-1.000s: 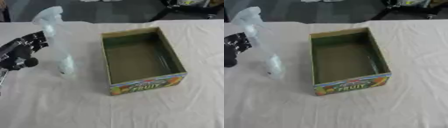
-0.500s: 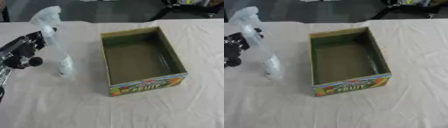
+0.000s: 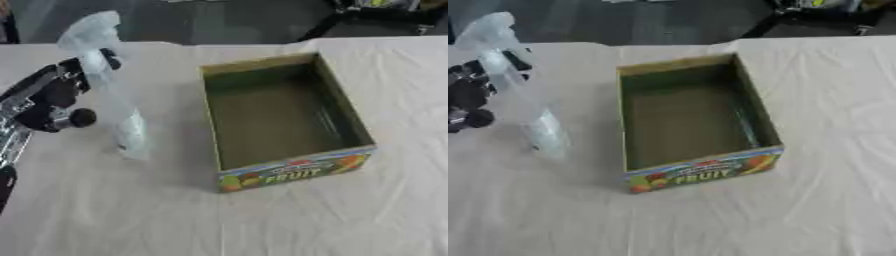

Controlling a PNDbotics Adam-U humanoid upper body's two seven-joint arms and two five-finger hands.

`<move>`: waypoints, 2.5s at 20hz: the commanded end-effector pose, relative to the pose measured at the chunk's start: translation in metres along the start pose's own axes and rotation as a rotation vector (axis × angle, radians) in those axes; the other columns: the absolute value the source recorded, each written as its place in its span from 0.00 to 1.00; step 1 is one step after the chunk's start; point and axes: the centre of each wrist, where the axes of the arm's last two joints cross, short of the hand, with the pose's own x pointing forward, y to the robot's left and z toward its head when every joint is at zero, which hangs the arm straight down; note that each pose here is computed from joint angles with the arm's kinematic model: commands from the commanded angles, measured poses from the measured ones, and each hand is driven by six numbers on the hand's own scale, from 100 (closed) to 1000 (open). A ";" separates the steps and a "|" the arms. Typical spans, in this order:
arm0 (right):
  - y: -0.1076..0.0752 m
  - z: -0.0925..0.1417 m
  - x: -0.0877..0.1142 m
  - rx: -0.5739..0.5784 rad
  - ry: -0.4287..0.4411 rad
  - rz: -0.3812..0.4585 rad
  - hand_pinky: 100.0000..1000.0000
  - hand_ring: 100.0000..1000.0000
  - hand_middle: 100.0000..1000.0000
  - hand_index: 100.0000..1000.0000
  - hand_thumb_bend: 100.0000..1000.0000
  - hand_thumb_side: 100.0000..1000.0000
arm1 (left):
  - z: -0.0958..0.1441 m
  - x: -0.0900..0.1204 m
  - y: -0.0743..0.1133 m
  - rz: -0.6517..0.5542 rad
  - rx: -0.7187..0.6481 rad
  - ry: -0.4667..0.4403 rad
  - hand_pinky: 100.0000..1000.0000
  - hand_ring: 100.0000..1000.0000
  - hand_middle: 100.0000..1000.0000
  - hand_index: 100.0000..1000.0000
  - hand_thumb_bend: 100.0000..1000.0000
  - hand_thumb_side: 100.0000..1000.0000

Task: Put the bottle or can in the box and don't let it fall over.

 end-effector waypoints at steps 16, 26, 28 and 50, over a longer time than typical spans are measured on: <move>0.004 -0.004 0.002 0.014 -0.011 -0.004 0.98 1.00 1.00 0.97 0.00 0.41 | -0.012 0.011 0.011 0.002 -0.014 -0.005 1.00 1.00 1.00 0.83 0.77 0.38; 0.005 -0.005 0.002 0.019 -0.012 -0.008 0.98 1.00 1.00 0.97 0.00 0.41 | -0.018 0.011 0.010 0.013 -0.036 -0.002 1.00 1.00 1.00 0.80 0.76 0.38; 0.006 -0.005 0.002 0.020 -0.012 -0.009 0.98 1.00 1.00 0.97 0.00 0.41 | -0.018 0.011 0.010 0.014 -0.039 0.002 1.00 1.00 1.00 0.79 0.76 0.38; 0.007 -0.005 0.002 0.025 -0.011 -0.020 0.98 1.00 1.00 0.98 0.00 0.41 | -0.021 0.004 0.008 0.055 -0.099 0.050 1.00 1.00 1.00 0.62 0.72 0.36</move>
